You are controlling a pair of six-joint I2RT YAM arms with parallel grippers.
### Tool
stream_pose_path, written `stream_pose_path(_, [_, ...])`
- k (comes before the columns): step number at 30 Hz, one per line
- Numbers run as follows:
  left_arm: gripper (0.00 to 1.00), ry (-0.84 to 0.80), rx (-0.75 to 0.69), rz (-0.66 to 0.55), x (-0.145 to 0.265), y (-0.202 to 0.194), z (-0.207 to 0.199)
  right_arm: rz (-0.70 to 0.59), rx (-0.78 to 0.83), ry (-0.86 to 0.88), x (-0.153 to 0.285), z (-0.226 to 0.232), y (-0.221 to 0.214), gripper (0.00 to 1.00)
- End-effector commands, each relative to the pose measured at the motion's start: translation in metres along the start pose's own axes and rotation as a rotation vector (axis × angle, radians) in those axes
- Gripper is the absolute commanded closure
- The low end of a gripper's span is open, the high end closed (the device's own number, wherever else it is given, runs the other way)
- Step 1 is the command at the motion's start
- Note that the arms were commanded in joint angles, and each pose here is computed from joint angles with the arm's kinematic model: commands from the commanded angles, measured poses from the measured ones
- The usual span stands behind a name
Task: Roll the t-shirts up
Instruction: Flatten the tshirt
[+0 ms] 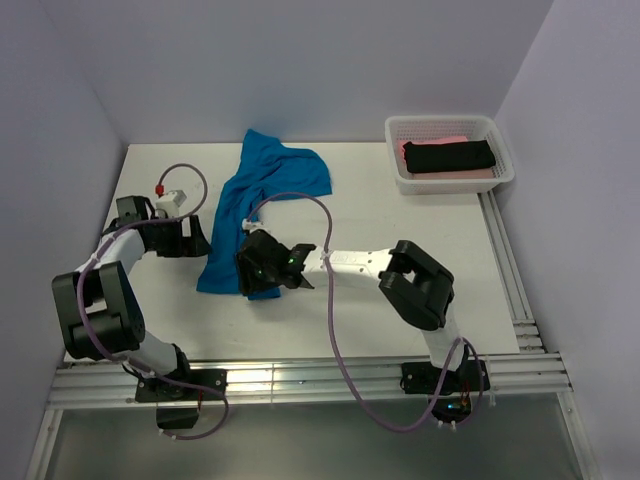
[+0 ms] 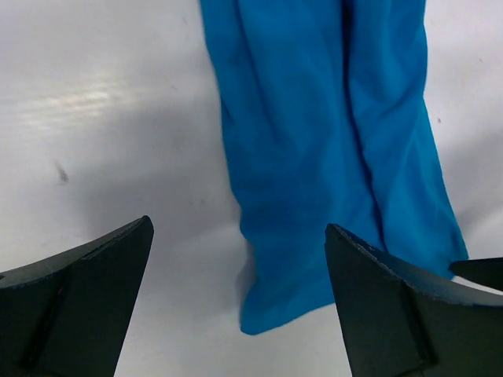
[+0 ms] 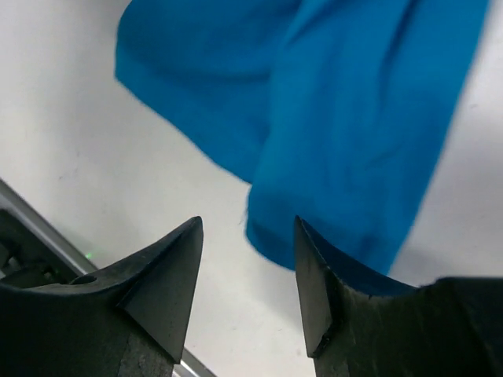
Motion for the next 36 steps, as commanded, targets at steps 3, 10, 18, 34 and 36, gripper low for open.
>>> stream_pose_path(3, [0.02, -0.124, 0.012, 0.103, -0.007, -0.007, -0.009, 0.001, 0.042, -0.014, -0.011, 0.012, 0.0, 0.47])
stream_pose_path(10, [0.04, -0.1, 0.003, 0.158, -0.024, -0.015, -0.013, 0.002, 0.05, -0.145, -0.012, 0.0, 0.002, 0.55])
stream_pose_path(18, [0.6, -0.087, -0.014, 0.189, -0.034, -0.018, -0.017, 0.046, 0.068, -0.117, -0.022, 0.001, -0.008, 0.63])
stream_pose_path(34, [1.0, 0.067, 0.067, 0.06, 0.003, 0.04, 0.047, -0.229, -0.146, 0.073, 0.066, -0.035, -0.002, 1.0])
stream_pose_path(36, [1.0, 0.092, 0.077, 0.026, 0.017, 0.056, 0.065, -0.211, -0.099, 0.175, 0.062, -0.021, -0.007, 1.0])
Point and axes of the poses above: each gripper's point midway between its finger pads, its own x axis back along the fingers, its own z axis along the line the jaws close on, y = z × x, the point moved 6 cm from there along x, back along the fingers, and after that the axes turned 7 degrees about x, right-handed, at the moved point
